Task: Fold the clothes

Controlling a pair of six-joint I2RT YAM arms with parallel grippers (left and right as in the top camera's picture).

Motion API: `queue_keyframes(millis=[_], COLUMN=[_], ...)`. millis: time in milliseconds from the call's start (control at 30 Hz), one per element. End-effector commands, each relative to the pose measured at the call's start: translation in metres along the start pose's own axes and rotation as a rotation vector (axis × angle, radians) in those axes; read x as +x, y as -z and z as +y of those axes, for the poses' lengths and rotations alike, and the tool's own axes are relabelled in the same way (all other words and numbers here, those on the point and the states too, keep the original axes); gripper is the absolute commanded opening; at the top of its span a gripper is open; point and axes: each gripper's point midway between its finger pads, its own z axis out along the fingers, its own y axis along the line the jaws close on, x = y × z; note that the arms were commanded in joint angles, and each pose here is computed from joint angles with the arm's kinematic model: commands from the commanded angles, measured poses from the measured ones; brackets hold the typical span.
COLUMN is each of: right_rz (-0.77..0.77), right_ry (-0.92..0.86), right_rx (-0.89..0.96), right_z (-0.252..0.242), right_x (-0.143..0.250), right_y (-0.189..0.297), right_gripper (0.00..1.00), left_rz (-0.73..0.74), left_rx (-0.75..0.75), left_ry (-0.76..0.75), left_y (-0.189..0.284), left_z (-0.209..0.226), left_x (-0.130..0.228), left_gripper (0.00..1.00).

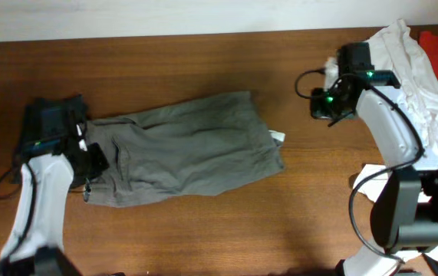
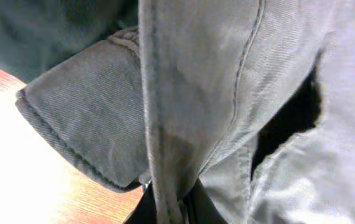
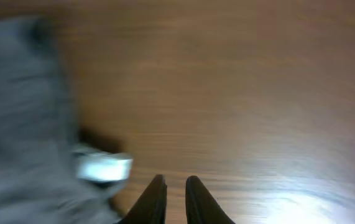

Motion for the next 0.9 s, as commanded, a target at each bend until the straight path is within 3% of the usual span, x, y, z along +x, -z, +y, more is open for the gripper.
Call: queue_keyframes(millis=[0, 200, 400, 867], right_rz=[0.037, 0.093, 0.101, 0.156], right_ry=[0.196, 0.327, 0.330, 0.390], right_rx=[-0.254, -0.342, -0.384, -0.549], right_z=[0.081, 0.147, 0.196, 0.291], right_x=[0.014, 0.038, 0.049, 0.095], right_y=[-0.003, -0.022, -0.043, -0.105], right_gripper=[0.17, 0.15, 0.15, 0.15], left_rz=[-0.104, -0.181, -0.230, -0.263], left_rx=[0.072, 0.212, 0.430, 0.524], left_ry=[-0.014, -0.024, -0.061, -0.141], left_y=[0.033, 0.067, 0.106, 0.136], left_z=[-0.010, -0.029, -0.062, -0.091], left_x=[-0.012, -0.012, -0.011, -0.009], left_gripper=[0.00, 0.00, 0.00, 0.00])
